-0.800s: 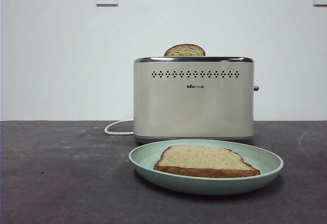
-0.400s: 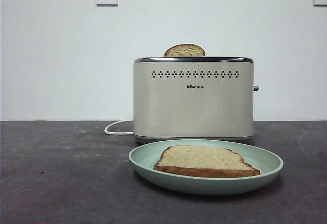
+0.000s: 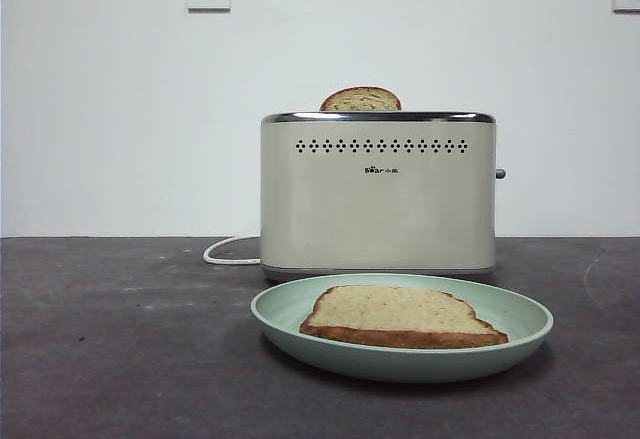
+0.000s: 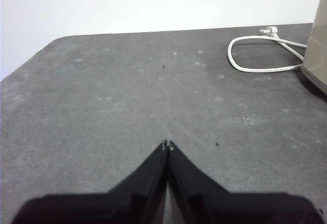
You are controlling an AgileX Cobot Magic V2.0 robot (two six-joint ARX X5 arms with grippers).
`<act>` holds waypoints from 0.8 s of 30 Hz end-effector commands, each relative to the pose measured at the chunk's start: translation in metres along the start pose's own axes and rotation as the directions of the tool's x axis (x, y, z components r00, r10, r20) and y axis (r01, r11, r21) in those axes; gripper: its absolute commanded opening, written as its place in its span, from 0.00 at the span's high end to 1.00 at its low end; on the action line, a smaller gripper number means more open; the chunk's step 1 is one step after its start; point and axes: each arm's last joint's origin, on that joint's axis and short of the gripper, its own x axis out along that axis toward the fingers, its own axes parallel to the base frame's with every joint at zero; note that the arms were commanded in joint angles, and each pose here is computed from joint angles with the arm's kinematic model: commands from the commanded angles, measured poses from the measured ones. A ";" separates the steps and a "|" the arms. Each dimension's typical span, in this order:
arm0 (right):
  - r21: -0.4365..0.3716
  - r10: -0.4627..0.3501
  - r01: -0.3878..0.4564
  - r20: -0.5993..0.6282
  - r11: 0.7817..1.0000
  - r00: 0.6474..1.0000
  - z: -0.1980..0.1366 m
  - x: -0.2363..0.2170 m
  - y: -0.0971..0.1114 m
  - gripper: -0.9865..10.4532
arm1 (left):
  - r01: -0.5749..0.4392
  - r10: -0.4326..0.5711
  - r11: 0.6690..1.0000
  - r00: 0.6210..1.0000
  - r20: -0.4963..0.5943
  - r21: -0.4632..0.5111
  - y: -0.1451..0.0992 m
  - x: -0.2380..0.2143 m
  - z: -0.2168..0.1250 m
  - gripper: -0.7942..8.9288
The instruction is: Take the bread from the toaster,put the bread on the plate,put the plate on the table
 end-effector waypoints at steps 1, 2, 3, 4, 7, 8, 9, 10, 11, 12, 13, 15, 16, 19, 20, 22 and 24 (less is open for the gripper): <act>-0.034 -0.086 0.091 0.139 0.995 0.987 0.003 -0.013 -0.006 0.91 | -0.005 0.005 1.000 1.000 -0.002 0.004 0.000 0.001 -0.003 0.92; 0.006 -0.138 0.140 0.199 0.990 0.970 0.005 -0.019 -0.009 0.91 | -0.006 0.006 1.000 1.000 -0.002 0.004 0.000 0.001 -0.003 0.92; 0.040 -0.180 0.175 0.237 0.984 0.955 0.005 -0.024 -0.011 0.91 | -0.005 0.005 1.000 1.000 -0.002 0.004 0.000 0.001 -0.003 0.92; 0.069 -0.221 0.210 0.270 0.975 0.937 0.005 -0.029 -0.012 0.91 | -0.005 0.005 1.000 1.000 -0.002 0.004 0.000 0.001 -0.003 0.92; 0.124 -0.335 0.311 0.362 0.942 0.870 0.001 -0.037 -0.018 0.91 | -0.005 0.005 1.000 1.000 -0.002 0.004 0.000 0.001 -0.003 0.92; 0.138 -0.365 0.338 0.384 0.931 0.848 -0.002 -0.038 -0.020 0.91 | -0.005 0.005 1.000 1.000 -0.002 0.004 0.000 0.001 -0.003 0.92; 0.148 -0.386 0.357 0.401 0.922 0.831 -0.005 -0.037 -0.021 0.91 | -0.005 0.005 1.000 1.000 -0.002 0.004 0.000 0.001 -0.003 0.92; 0.155 -0.403 0.373 0.415 0.915 0.816 -0.009 -0.035 -0.023 0.91 | -0.005 0.005 1.000 1.000 -0.002 0.004 0.000 0.001 -0.003 0.92; 0.163 -0.419 0.388 0.428 0.907 0.800 -0.015 -0.030 -0.025 0.91 | -0.005 0.005 1.000 1.000 -0.002 0.004 0.000 0.001 -0.003 0.92; 0.171 -0.429 0.396 0.435 0.902 0.791 -0.021 -0.025 -0.028 0.91 | -0.005 0.005 1.000 1.000 -0.002 0.004 0.000 0.001 -0.003 0.92; 0.184 -0.441 0.402 0.445 0.897 0.780 -0.027 -0.018 -0.031 0.91 | -0.005 0.005 1.000 1.000 -0.002 0.004 0.000 0.001 -0.003 0.92; 0.202 -0.457 0.412 0.466 0.888 0.757 -0.042 -0.003 -0.038 0.91 | -0.005 0.005 1.000 1.000 -0.002 0.004 0.000 0.001 -0.003 0.92; 0.208 -0.464 0.417 0.479 0.885 0.746 -0.049 0.005 -0.042 0.91 | -0.005 0.005 1.000 1.000 -0.002 0.004 0.000 0.001 -0.003 0.92; 0.214 -0.474 0.429 0.517 0.878 0.713 -0.073 0.030 -0.052 0.91 | -0.005 0.005 1.000 1.000 -0.002 0.004 0.000 0.001 -0.003 0.92; 0.214 -0.473 0.429 0.527 0.878 0.706 -0.082 0.039 -0.054 0.91 | -0.005 0.005 1.000 1.000 -0.002 0.004 0.000 0.001 -0.003 0.92; 0.215 -0.474 0.430 0.535 0.877 0.700 -0.095 0.051 -0.057 0.91 | -0.005 0.005 1.000 1.000 -0.002 0.004 0.000 0.001 -0.003 0.92; 0.216 -0.477 0.434 0.540 0.875 0.694 -0.108 0.062 -0.060 0.91 | -0.005 0.005 1.000 1.000 -0.002 0.004 0.000 0.001 -0.003 0.92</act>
